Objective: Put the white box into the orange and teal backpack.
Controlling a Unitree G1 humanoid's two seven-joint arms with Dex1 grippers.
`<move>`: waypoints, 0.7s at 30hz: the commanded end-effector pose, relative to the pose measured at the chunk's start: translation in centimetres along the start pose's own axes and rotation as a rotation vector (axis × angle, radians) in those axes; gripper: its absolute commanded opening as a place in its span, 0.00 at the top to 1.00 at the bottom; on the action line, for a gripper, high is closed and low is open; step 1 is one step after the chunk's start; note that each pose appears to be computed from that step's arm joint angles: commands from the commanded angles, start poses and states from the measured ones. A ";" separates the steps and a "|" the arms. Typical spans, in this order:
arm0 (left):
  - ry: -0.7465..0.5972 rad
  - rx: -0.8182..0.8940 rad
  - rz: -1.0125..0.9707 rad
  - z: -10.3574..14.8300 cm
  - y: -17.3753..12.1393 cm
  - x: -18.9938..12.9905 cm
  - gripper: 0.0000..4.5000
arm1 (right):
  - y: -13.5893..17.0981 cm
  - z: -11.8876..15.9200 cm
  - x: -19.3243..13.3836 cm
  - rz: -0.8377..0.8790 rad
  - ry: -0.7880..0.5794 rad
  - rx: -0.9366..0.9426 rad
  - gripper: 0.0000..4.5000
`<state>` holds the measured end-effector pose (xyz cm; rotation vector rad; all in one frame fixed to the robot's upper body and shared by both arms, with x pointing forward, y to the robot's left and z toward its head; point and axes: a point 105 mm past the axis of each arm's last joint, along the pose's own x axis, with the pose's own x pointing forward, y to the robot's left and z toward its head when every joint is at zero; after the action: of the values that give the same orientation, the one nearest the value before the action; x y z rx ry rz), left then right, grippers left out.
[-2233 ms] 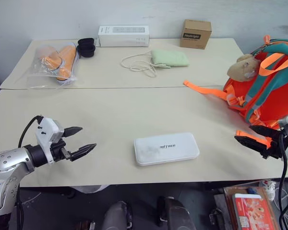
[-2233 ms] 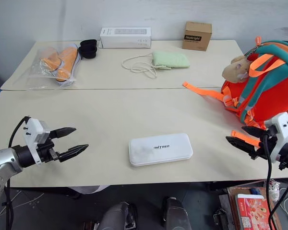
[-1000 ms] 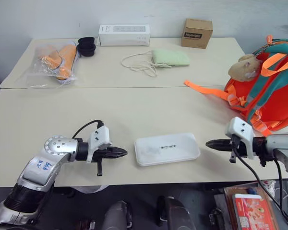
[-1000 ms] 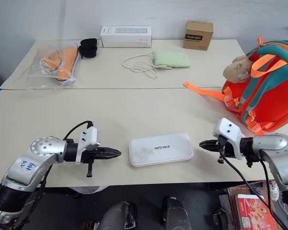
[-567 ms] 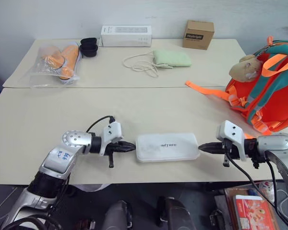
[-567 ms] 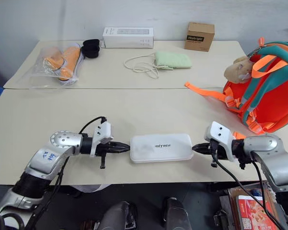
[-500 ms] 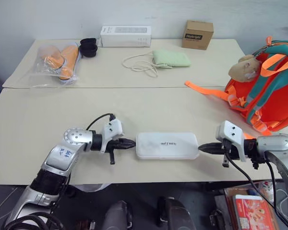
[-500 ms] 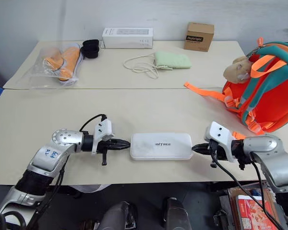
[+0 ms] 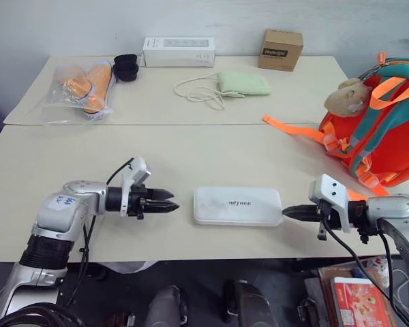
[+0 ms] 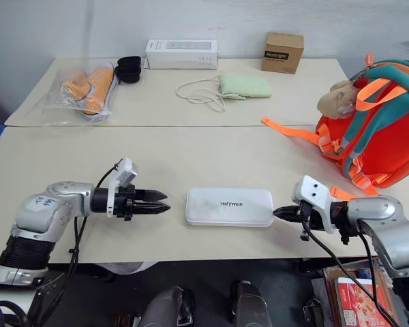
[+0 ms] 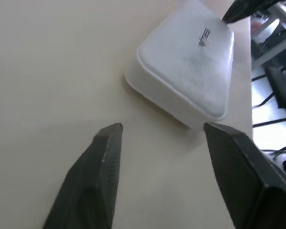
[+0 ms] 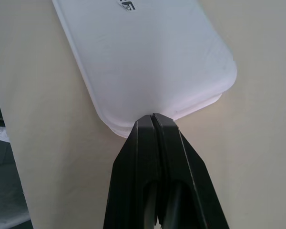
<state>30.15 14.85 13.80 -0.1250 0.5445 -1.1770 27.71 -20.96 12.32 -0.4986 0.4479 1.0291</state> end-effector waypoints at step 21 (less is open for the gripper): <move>0.224 -0.521 -0.015 -1.1 0.2 6.2 0.01 | -1.2 1.2 1.8 0.008 0.005 -0.087 1.00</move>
<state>31.39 9.73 12.20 -0.4647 0.9876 -1.0927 29.57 -20.31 11.73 -0.5562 0.4489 1.0421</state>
